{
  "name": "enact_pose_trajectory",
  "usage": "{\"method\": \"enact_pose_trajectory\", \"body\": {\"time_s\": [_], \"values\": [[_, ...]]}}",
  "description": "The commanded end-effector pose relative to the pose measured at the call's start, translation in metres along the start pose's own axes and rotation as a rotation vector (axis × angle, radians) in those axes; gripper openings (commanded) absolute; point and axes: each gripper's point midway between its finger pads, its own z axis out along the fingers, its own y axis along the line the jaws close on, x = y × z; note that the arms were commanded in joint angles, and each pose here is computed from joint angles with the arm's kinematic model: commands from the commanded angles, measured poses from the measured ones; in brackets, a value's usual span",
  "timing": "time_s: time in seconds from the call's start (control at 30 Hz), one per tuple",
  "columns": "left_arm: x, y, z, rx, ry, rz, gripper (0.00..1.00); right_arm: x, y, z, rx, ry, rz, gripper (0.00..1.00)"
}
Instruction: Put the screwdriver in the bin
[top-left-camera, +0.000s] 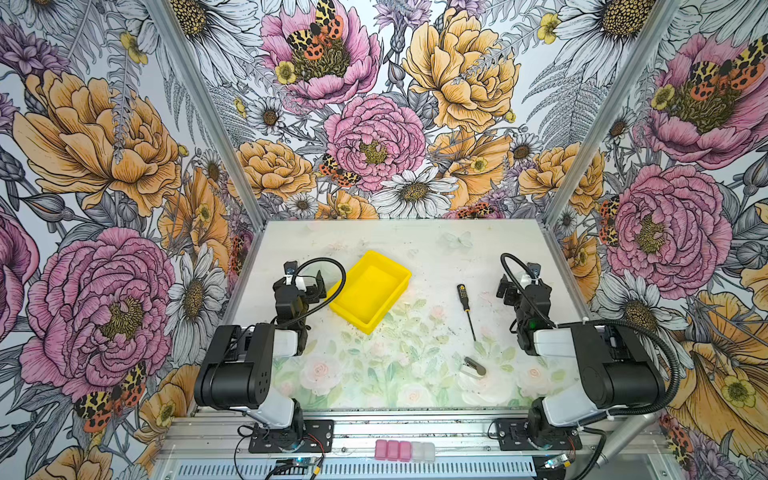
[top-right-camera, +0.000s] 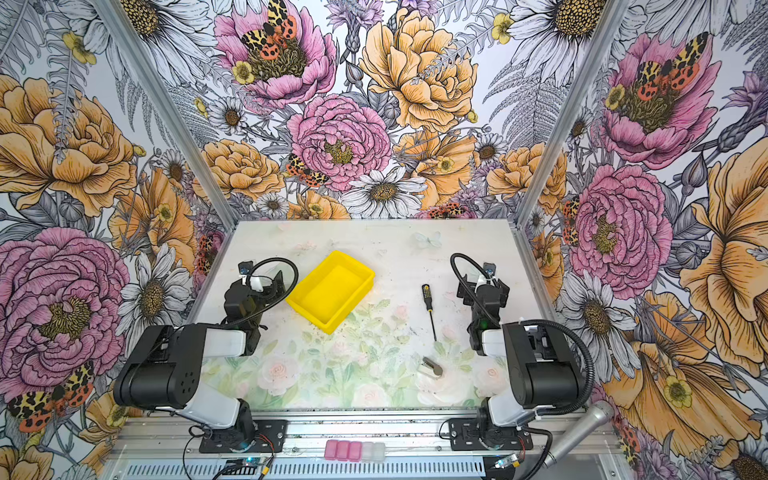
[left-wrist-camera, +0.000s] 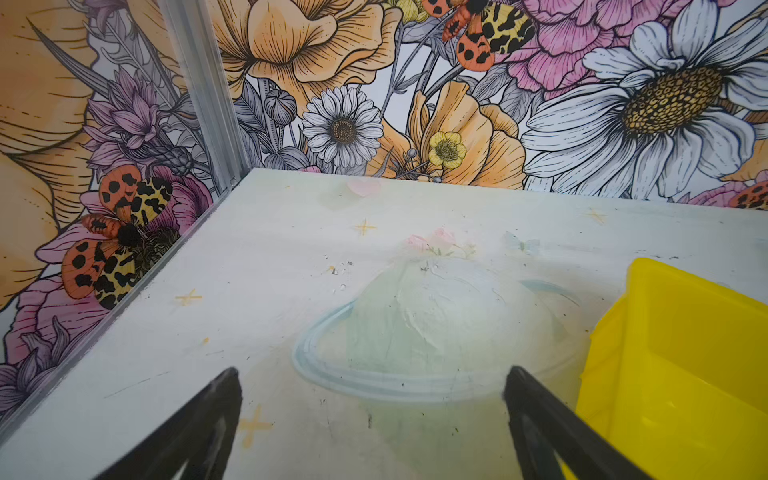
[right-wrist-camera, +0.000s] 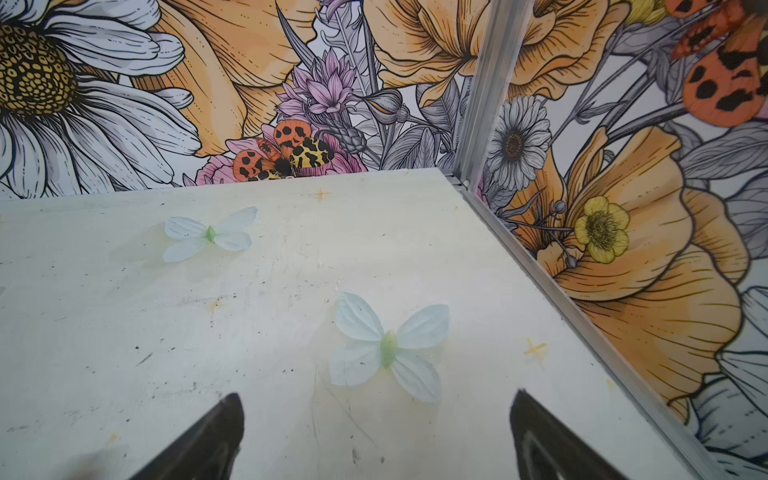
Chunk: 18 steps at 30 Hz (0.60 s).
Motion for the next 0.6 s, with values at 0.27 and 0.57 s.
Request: {"method": "enact_pose_trajectory", "body": {"time_s": [0.27, 0.57], "values": [[0.0010, -0.0003, -0.0014, 0.000, -0.004, 0.011, 0.99, -0.0061, -0.0008, -0.0006, 0.008, -0.028, -0.001, 0.99], [0.0015, 0.0002, -0.0013, -0.001, -0.002, 0.012, 0.99, -0.0061, -0.0004, -0.0005, 0.008, -0.028, -0.002, 1.00]]}}
